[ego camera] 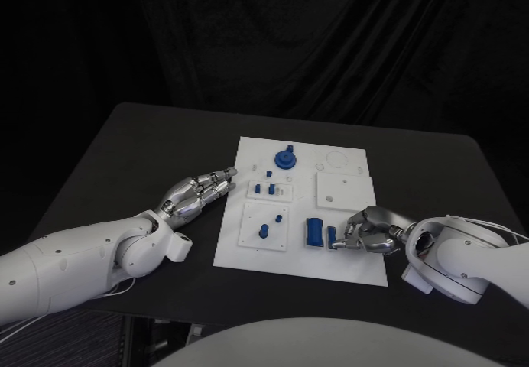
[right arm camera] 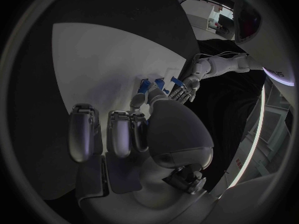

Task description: Assemble the parts on the task board

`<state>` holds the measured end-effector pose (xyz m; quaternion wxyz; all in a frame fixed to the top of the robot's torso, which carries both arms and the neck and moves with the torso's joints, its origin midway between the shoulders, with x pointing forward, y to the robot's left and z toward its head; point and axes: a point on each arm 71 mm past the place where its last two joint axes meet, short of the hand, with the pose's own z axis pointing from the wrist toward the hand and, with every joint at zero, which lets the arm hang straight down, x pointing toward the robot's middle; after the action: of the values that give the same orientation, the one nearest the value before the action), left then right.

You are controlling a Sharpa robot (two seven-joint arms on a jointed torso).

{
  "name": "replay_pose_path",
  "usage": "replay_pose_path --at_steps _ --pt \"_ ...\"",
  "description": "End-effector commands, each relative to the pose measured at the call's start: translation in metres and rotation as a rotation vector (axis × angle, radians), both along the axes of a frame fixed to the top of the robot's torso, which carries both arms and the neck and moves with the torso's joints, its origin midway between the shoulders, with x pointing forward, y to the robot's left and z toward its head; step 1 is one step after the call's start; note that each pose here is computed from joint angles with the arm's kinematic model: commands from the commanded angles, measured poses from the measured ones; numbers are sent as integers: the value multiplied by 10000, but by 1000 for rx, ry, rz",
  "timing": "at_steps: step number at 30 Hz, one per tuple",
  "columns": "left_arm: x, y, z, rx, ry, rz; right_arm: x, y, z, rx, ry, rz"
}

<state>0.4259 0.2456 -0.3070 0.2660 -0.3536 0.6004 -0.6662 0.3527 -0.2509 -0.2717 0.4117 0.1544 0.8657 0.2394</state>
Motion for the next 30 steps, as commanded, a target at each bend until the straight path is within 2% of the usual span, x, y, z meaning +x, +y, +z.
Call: replay_pose_path --at_steps 1,6,11,25,30 --pt "-30 1 57 -24 -101 22 0 -9 -13 -28 -6 -1" --pt "-53 -5 101 -16 -164 34 9 -15 -21 -36 -6 -1" --pt "-65 -4 122 -16 -188 39 23 -18 -32 -43 -5 -5" --pt "-110 -29 157 -25 -202 40 40 5 -58 -51 4 0" --pt "-119 -20 161 -27 -198 43 40 -9 -18 -21 -38 -9"
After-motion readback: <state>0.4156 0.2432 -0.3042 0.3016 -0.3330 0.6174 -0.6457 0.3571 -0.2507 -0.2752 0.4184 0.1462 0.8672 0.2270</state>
